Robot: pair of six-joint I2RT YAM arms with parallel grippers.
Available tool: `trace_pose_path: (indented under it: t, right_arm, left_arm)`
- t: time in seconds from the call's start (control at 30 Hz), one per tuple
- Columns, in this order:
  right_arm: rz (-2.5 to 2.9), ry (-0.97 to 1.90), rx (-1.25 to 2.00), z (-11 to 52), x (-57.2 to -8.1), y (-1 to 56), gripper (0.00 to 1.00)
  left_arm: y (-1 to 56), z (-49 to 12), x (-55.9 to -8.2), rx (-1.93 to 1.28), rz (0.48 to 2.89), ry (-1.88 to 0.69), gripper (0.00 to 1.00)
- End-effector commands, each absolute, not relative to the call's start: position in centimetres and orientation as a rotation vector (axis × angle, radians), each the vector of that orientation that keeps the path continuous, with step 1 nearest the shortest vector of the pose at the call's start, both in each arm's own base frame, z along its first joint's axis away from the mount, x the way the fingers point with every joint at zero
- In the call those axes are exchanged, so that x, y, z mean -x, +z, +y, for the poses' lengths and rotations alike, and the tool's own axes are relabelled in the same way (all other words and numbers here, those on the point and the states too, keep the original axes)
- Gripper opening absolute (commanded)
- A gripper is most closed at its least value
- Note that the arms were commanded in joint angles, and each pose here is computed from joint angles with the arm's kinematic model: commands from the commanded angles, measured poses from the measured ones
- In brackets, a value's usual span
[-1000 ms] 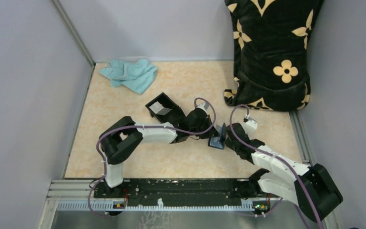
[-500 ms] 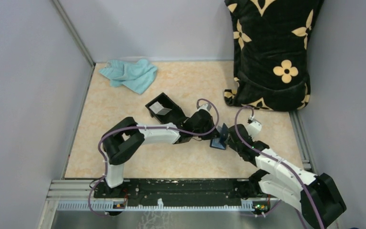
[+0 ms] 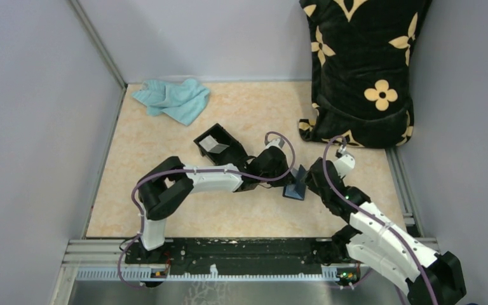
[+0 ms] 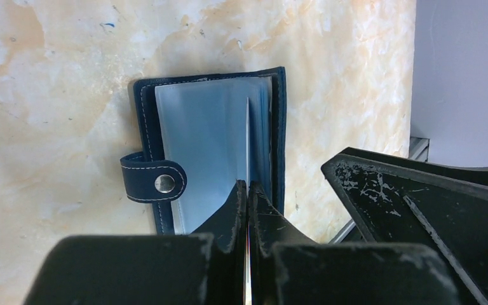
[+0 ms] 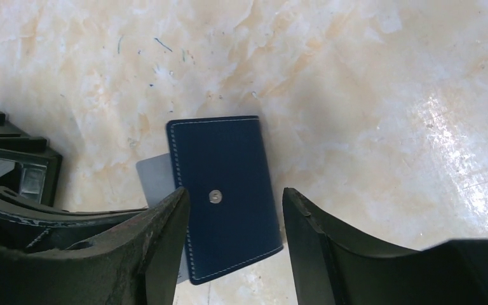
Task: Put the credit cards into the card holder
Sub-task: Open the card holder at the center of the board.
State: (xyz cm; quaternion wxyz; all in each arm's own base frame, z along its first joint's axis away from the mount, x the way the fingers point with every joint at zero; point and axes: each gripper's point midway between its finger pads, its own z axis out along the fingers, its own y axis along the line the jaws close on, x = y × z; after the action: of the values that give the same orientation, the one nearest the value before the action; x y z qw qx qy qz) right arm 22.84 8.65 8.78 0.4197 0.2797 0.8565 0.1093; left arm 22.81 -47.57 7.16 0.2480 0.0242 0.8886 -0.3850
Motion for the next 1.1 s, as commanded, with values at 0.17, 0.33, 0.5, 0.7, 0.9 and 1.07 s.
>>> trace_pose_path:
  t: [0.17,0.33,0.5,0.7,0.9,1.07]
  right_arm:
    - [2.093,0.3,-0.659,9.3,-24.7,11.9,0.57]
    - [2.105,0.289,-0.645,9.5,-25.0,11.9,0.57]
    - [2.128,0.268,-0.638,9.6,-25.1,11.2,0.57]
    - [2.157,0.225,-0.636,9.3,-24.9,9.8,0.57]
    - [2.178,0.21,-0.631,9.4,-25.0,9.0,0.57]
    - [2.188,0.199,-0.623,9.4,-25.0,8.6,0.57]
  left_arm:
    - [8.4,-49.0,-22.8,-0.102,2.382,-1.064,0.0]
    - [8.5,-49.4,-22.7,-0.111,2.381,-1.068,0.0]
    - [8.4,-49.7,-22.5,-0.118,2.385,-1.072,0.0]
    - [8.0,-49.9,-22.2,-0.123,2.391,-1.079,0.0]
    - [8.1,-50.1,-22.1,-0.119,2.387,-1.094,0.0]
    - [8.5,-50.4,-22.0,-0.118,2.379,-1.117,0.0]
